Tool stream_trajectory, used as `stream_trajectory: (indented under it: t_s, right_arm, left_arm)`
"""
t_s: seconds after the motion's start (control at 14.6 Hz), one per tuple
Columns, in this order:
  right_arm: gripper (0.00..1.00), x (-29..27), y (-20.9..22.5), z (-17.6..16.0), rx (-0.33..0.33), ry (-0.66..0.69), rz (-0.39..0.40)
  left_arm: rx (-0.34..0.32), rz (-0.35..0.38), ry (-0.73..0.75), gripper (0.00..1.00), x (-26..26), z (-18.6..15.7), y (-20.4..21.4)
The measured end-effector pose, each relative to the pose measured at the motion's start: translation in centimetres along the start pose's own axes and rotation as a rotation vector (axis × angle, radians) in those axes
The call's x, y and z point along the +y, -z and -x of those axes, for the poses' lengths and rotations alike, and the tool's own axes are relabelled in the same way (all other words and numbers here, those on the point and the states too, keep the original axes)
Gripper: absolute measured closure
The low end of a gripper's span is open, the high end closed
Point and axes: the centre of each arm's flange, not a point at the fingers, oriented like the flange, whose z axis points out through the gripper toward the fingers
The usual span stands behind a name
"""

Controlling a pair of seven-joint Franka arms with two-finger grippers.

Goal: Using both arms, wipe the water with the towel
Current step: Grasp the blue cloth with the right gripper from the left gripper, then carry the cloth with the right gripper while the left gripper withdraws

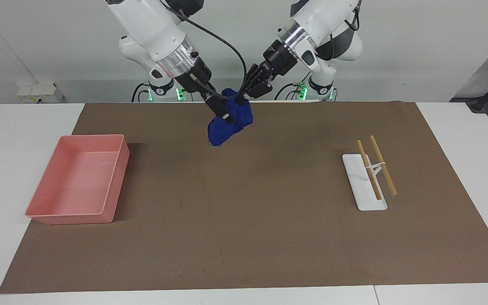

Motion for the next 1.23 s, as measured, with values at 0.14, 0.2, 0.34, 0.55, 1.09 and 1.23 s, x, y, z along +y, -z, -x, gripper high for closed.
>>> stream_trajectory:
  t_s: [0.14, 0.2, 0.34, 0.55, 1.09, 1.23]
  right_arm:
    - [0.02, 0.3, -0.2, -0.1, -0.002, -0.002, 0.03]
    - [0.05, 0.3, -0.2, -0.2, -0.002, -0.003, 0.029]
    - [0.15, 0.2, 0.0, -0.4, 0.0, -0.006, 0.02]
    - [0.48, 0.1, 0.3, -0.5, 0.013, 0.008, 0.01]
    - [0.82, -0.2, 0.7, -0.7, 0.057, 0.068, -0.008]
    - [0.82, -0.3, 0.9, -0.9, 0.069, 0.078, -0.019]
  left_arm:
    - [-0.004, 0.02, 0.013, 0.82, 0.2, 0.0, 0.1]
    - [-0.003, 0.022, 0.016, 0.82, 0.3, -0.1, 0.1]
    - [-0.002, 0.023, 0.02, 0.82, 0.4, -0.3, 0.1]
    - [-0.001, 0.022, 0.024, 0.82, 0.4, -0.4, 0.1]
    - [0.0, 0.02, 0.032, 0.82, 0.3, -0.4, -0.1]
    - [-0.002, 0.025, 0.031, 0.82, 0.3, -0.3, -0.1]
